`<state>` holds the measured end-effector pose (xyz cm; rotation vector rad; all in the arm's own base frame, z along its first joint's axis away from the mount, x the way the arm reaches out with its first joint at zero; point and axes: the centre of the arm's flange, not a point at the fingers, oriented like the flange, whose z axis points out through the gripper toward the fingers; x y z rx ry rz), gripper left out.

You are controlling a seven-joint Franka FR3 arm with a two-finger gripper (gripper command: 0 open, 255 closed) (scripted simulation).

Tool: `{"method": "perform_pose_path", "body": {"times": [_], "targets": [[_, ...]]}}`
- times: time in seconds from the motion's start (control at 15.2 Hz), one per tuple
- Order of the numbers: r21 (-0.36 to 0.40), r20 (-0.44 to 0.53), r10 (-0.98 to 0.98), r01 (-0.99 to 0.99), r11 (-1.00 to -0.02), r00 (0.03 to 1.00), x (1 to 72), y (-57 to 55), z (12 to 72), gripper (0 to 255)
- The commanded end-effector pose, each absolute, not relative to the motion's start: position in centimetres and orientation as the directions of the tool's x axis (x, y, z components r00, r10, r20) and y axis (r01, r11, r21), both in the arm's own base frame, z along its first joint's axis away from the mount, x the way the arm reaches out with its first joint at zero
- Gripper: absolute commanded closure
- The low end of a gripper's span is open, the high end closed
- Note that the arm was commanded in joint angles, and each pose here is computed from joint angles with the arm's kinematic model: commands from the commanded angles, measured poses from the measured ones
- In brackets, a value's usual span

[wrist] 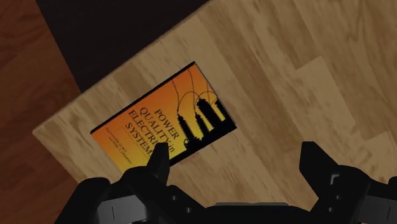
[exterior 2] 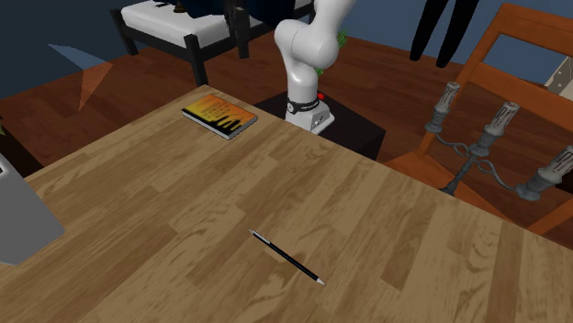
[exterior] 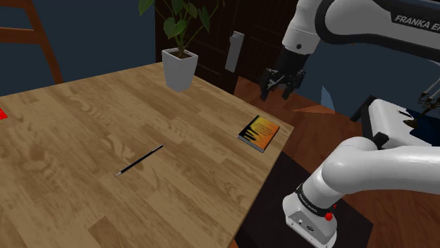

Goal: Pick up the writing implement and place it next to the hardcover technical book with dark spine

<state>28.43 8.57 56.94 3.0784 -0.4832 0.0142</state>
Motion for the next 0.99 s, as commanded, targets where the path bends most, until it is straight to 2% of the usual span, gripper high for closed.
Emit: {"method": "perform_pose_path", "body": {"times": [0.0,0.46,0.92], "targets": [[0.025,0.013,-0.374,-0.375,-0.927,0.927,28.5,11.0,55.8,0],[0.031,0.015,-0.576,-0.576,-0.817,0.817,30.5,19.1,51.5,0],[0.037,0.018,-0.747,-0.747,-0.663,0.664,34.3,26.5,47.3,0]]}}
